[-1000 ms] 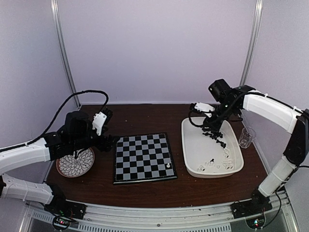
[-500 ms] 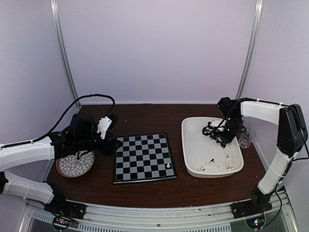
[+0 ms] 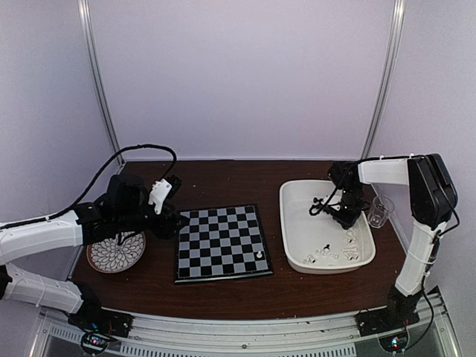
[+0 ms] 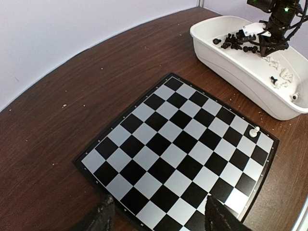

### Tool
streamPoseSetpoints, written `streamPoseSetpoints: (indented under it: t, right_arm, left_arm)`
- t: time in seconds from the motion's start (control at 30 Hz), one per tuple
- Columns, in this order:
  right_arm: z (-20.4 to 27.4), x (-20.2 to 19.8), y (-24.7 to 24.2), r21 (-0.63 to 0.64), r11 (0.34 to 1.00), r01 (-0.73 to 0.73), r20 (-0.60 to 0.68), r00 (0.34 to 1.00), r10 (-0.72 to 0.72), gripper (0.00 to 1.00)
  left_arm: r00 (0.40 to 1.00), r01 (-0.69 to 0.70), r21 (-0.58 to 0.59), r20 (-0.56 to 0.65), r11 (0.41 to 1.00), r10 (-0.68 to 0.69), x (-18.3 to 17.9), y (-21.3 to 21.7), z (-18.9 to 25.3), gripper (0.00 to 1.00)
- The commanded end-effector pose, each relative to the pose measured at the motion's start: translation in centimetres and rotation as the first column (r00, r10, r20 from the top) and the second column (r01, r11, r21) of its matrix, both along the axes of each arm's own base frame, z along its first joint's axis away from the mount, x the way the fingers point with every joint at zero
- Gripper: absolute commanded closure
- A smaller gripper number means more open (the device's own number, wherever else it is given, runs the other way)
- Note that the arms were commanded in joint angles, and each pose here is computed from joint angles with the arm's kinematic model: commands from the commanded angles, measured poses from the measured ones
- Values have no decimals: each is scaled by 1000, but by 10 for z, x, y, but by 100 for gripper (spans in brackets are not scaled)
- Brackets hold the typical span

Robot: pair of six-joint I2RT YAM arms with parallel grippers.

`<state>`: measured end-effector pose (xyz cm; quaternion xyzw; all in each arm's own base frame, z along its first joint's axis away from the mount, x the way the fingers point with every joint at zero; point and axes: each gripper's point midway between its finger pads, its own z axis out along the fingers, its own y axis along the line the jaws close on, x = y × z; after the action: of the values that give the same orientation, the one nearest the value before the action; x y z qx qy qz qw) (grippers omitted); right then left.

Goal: Set up the chess pieces on the board
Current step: Pick up the pawn from the storage box.

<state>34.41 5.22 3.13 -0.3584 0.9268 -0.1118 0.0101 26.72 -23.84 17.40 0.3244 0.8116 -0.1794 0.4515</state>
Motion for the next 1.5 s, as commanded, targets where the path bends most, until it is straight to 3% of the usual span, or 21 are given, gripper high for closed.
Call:
streamPoseSetpoints:
  t: [0.0,0.67,0.97,1.23,1.47]
  right_arm:
    - [3,10,-9,-42,999,28,46,999,-26,87]
    - [-1,-34,0,45,996,80,-97,992,-75,78]
    - [4,-38,-4,31,996,85,-79,993,-82,74]
    - [19,-38,16,156,982,103,-64,994,-94,75]
    - [1,-61,28,186,975,119,-192,978,-83,75]
  left_arm:
    - [999,23,-40,41,999,-21,3,-7,17,36]
    - [999,41,-36,32,999,-39,4,-12,15,36]
    - [999,41,-40,32,998,-40,3,-12,16,36]
    - [999,38,-41,31,998,-37,3,-11,16,36]
    - [999,30,-40,32,999,-29,4,-10,16,36]
